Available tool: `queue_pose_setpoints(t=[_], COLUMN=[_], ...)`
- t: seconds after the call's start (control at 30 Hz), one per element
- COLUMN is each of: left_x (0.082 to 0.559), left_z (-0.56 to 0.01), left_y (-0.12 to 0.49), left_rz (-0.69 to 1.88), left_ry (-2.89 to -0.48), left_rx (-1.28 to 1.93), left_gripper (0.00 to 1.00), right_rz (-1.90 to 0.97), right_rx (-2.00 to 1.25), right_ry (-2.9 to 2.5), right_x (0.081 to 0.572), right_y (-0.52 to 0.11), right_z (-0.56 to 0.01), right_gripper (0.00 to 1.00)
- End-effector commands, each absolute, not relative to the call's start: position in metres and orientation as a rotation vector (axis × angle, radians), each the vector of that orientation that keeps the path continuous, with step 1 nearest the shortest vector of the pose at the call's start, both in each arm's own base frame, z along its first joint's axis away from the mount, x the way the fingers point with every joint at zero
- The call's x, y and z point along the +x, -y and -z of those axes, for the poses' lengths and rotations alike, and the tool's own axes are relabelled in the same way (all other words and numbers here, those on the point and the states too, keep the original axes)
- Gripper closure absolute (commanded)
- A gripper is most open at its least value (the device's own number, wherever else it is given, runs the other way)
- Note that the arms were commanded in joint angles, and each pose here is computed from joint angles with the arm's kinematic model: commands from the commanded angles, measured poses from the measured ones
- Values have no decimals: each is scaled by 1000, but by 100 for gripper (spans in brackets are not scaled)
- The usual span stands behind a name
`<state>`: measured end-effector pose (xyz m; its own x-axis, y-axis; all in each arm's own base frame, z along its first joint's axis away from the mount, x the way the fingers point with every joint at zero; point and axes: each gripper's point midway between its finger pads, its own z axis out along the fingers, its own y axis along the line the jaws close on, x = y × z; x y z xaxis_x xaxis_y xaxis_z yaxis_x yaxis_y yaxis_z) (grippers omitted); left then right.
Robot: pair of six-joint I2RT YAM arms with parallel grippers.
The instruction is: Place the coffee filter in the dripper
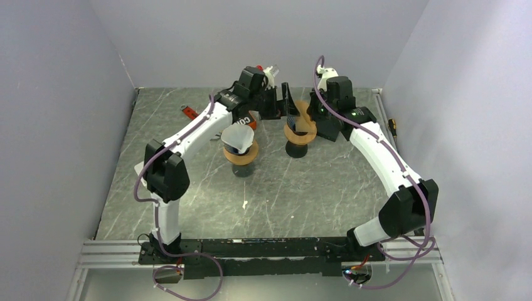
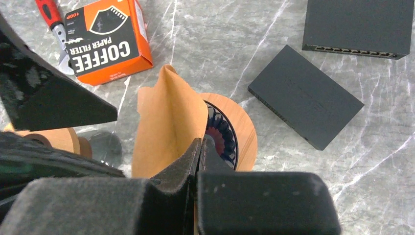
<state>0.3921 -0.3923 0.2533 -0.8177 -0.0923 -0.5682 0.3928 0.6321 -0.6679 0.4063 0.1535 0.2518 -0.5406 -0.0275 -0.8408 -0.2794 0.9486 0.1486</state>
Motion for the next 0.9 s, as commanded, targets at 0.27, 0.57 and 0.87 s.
queue_pose_setpoints(t=[0.27,0.57,0.87], left_x=[389,404,406], left_z=[-321,-279,-247], left_y=[396,388,380], left_rz=[1198,1032,913], left_ry=[-2124,-2246,-2317], left_rx=[242,192,208], left_gripper=[3,7,18], right_rz=[-332,-309,-306], right_rx=[-226,-203,-195], right_ry=[-2015,-2005,-2041], right_x=[402,400,401], right_y=[-163,-158,-159], right_z=[-285,-287,-274], right_gripper=[100,100,87])
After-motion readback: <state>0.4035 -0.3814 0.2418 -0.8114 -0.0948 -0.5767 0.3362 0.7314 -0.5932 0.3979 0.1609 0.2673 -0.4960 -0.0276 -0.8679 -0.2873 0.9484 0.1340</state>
